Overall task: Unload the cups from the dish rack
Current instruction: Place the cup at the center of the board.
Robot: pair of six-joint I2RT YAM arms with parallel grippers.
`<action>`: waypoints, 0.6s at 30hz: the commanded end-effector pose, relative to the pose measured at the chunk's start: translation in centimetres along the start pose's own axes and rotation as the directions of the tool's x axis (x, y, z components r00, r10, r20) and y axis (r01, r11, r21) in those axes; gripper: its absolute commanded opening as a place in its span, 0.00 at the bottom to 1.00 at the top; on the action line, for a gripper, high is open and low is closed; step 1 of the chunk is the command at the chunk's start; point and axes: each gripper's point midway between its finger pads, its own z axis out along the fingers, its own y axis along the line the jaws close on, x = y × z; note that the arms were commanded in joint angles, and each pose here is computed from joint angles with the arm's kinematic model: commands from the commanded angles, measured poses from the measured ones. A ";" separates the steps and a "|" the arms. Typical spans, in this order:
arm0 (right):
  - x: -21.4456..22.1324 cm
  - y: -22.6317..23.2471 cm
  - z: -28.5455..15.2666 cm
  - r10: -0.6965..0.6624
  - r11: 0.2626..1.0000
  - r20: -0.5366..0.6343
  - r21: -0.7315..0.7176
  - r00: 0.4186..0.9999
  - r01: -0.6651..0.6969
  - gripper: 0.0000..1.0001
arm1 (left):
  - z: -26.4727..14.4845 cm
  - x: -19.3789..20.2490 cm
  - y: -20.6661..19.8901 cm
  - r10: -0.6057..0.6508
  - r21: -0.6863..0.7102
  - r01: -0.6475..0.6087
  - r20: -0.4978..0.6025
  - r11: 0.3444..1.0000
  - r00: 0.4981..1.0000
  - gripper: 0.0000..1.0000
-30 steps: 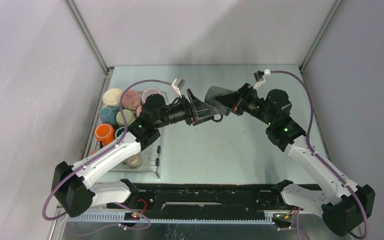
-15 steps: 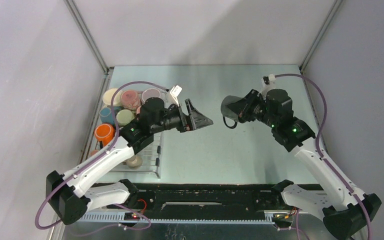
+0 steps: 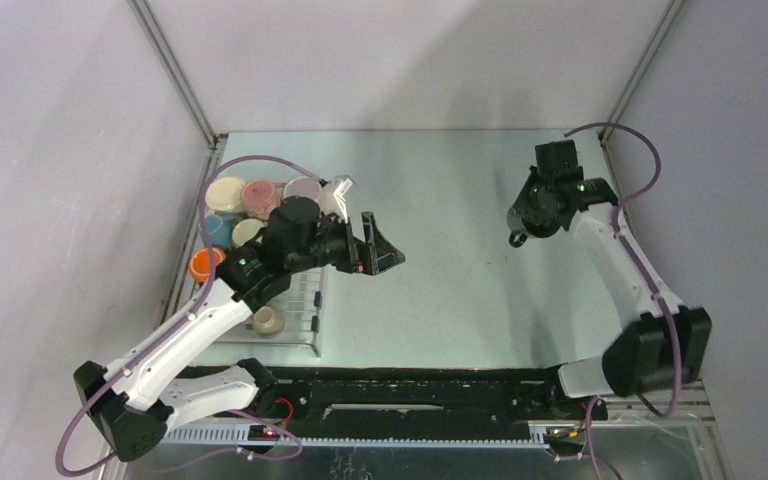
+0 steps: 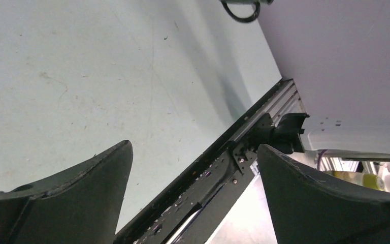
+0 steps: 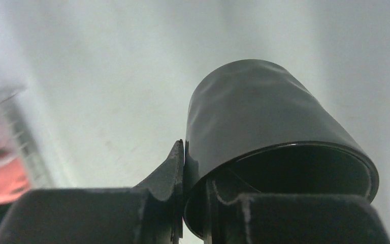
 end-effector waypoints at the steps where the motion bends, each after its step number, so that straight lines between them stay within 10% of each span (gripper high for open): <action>1: -4.1 -4.3 2.3 -0.022 0.982 0.032 0.187 0.999 0.015 0.00 | -2.1 -1.3 -0.4 0.097 -0.017 -0.096 0.037 0.995 0.995 1.00; 18: -7.2 -11.3 13.9 0.027 0.913 -0.155 0.405 0.988 0.039 0.00 | -3.7 0.6 -0.1 0.162 -0.009 -0.162 -0.029 0.987 0.986 1.00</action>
